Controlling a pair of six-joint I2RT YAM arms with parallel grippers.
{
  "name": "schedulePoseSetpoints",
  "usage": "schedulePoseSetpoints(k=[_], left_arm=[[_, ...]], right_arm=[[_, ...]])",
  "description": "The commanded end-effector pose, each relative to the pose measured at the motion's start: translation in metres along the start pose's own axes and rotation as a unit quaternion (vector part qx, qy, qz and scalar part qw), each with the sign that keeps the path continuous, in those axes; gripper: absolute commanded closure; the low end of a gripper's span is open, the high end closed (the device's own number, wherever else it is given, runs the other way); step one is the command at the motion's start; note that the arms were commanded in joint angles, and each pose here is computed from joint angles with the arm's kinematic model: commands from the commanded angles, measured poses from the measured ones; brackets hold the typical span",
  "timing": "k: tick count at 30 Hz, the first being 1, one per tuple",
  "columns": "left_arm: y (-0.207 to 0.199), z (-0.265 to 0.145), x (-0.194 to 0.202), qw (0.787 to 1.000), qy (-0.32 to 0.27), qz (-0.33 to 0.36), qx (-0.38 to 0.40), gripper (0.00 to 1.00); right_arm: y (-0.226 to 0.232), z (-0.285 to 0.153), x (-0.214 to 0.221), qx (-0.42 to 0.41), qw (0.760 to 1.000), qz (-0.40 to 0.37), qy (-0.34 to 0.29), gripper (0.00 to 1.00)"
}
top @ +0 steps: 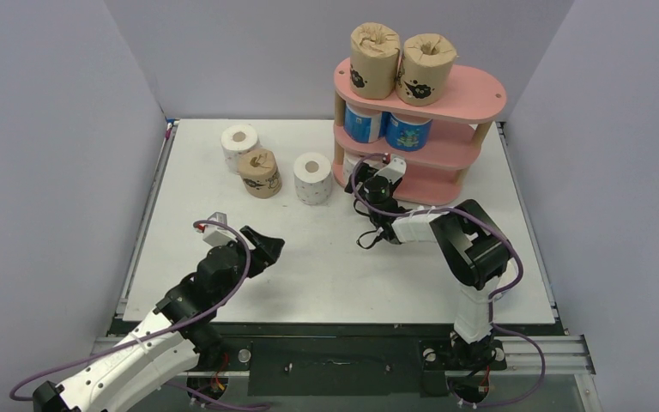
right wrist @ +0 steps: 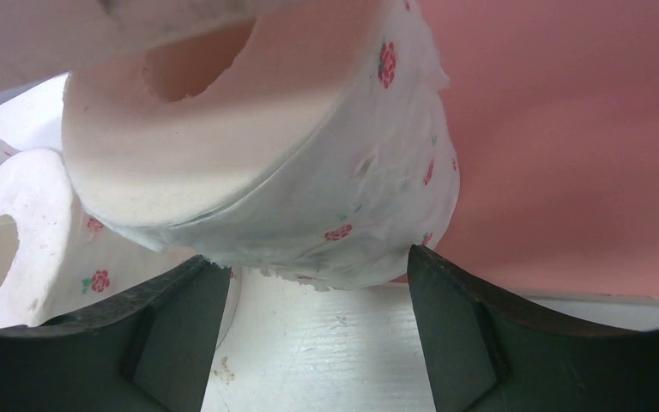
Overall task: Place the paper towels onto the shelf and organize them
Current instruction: Move the paper towel to the shelf.
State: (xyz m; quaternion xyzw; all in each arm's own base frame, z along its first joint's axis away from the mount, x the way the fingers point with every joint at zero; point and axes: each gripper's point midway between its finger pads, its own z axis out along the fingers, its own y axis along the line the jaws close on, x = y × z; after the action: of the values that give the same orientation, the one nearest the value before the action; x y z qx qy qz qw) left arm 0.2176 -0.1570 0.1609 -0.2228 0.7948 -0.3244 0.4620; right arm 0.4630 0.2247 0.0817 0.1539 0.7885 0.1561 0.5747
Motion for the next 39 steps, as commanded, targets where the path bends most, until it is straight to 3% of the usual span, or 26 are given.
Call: schedulePoseSetpoints(k=[1, 10, 19, 23, 26, 30, 35, 39], left_arm=[[-0.005, 0.001, -0.004, 1.0, -0.009, -0.006, 0.006, 0.32], [-0.005, 0.003, -0.001, 1.0, -0.004, -0.006, 0.007, 0.32], [-0.006, 0.003, 0.0, 1.0, -0.001, -0.008, 0.007, 0.32], [-0.006, 0.005, 0.001, 1.0, -0.002, -0.012, 0.008, 0.32], [-0.006, 0.006, 0.002, 1.0, 0.001, -0.014, 0.009, 0.32], [-0.009, 0.007, 0.005, 1.0, 0.009, -0.017, 0.01, 0.33], [-0.009, 0.004, 0.003, 1.0, 0.006, -0.021, 0.012, 0.34], [-0.009, 0.002, 0.001, 1.0, 0.002, -0.022, 0.014, 0.34]], right_arm=[[-0.005, 0.009, -0.01, 0.021, 1.0, 0.016, -0.005, 0.3], [-0.004, 0.011, -0.013, 0.018, 1.0, 0.016, 0.0, 0.29], [0.007, -0.026, -0.021, -0.033, 0.999, 0.018, 0.007, 0.27], [0.008, -0.043, -0.019, -0.059, 0.996, 0.064, 0.012, 0.29], [0.015, -0.052, -0.019, -0.094, 0.986, 0.134, 0.004, 0.42], [0.029, -0.058, -0.025, -0.141, 0.965, 0.223, -0.011, 0.7], [0.048, -0.063, -0.043, -0.2, 0.918, 0.34, -0.036, 0.97], [0.047, -0.054, -0.044, -0.204, 0.896, 0.392, -0.039, 1.0]])
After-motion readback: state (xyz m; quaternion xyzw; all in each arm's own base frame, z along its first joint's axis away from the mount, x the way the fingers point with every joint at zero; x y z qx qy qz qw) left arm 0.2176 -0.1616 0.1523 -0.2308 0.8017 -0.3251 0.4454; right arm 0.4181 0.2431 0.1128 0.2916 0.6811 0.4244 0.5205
